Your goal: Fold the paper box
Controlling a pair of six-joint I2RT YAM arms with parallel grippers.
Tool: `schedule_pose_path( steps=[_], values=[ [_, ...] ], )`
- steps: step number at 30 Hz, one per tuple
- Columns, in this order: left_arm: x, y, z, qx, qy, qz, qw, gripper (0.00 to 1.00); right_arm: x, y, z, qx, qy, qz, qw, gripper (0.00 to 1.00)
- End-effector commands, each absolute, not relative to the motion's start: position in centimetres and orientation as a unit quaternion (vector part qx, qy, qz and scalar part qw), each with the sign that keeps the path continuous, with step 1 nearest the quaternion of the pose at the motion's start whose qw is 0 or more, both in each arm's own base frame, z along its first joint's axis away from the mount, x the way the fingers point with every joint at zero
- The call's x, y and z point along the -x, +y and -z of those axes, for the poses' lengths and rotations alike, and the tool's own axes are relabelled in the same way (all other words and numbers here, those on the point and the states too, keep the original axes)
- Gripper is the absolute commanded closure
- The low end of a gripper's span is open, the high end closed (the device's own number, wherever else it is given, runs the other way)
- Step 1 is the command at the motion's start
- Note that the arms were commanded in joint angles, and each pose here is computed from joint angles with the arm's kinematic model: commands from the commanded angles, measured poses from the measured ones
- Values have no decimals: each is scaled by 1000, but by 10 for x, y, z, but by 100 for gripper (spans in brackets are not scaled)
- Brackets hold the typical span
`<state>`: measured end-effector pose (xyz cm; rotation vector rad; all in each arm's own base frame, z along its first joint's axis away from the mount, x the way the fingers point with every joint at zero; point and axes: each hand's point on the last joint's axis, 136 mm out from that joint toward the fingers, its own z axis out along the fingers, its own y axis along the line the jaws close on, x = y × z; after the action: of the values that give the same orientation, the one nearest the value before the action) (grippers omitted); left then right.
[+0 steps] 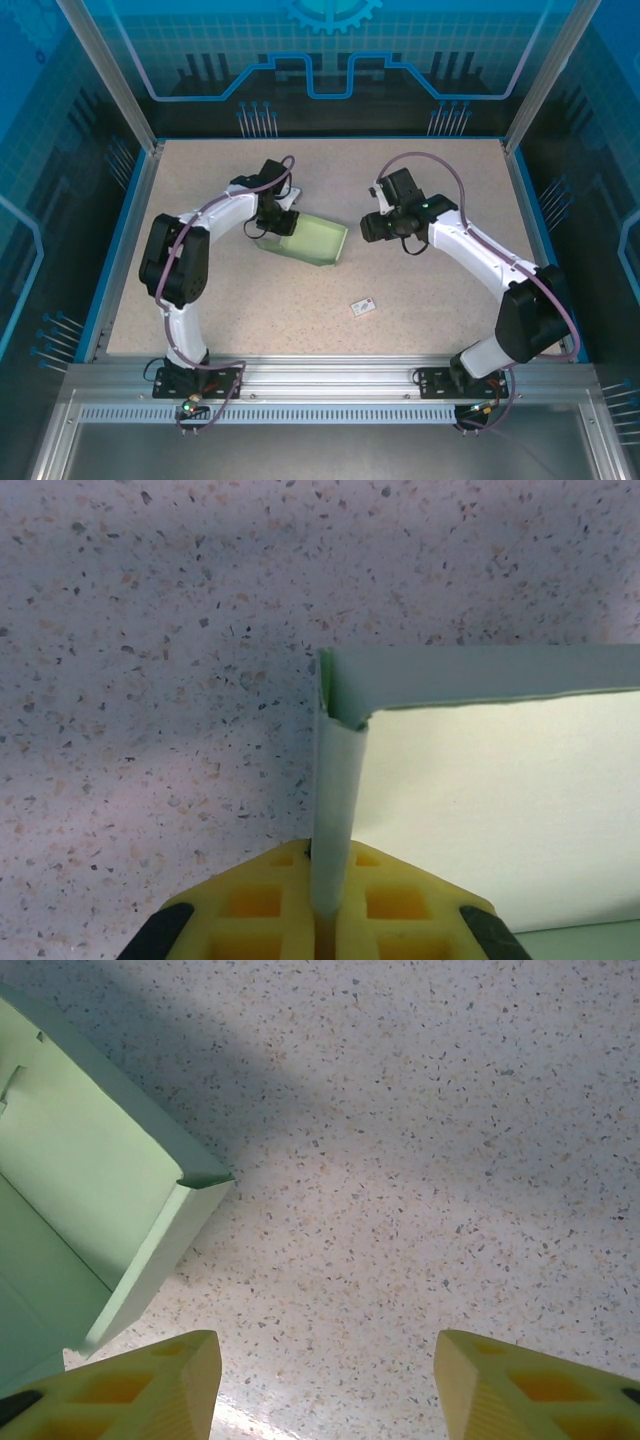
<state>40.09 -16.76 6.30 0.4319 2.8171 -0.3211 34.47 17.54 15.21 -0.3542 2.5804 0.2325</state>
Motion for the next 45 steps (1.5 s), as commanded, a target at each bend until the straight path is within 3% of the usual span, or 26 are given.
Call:
schedule_pose_path(
  steps=[1, 13, 19, 24, 28, 35, 41, 45],
  values=[
    [-399, -168, -59, -166, 973, 117, 111, 90, -345, 176, -144, 136, 954, -91, 250, 40],
    [-407, -172, -42, -178, 973, 114, 91, 89, -342, 178, -126, 137, 959, -91, 229, 40],
    [-413, -179, -41, -186, 972, 117, 86, 79, -342, 178, -123, 139, 960, -89, 224, 40],
    [-422, -183, -56, -189, 969, 121, 104, 64, -342, 178, -123, 140, 961, -87, 223, 40],
    [-437, -184, -89, -186, 963, 122, 153, 54, -347, 180, -123, 143, 960, -87, 224, 40],
    [-461, -161, -177, -117, 940, 116, 298, 47, -380, 193, -122, 131, 956, -126, 232, 40],
    [-435, -124, -222, -20, 910, 125, 394, 46, -408, 235, -106, 148, 948, -189, 208, 40],
    [-402, -106, -214, 30, 905, 129, 405, 45, -417, 256, -94, 165, 945, -208, 194, 39]
  ],
)
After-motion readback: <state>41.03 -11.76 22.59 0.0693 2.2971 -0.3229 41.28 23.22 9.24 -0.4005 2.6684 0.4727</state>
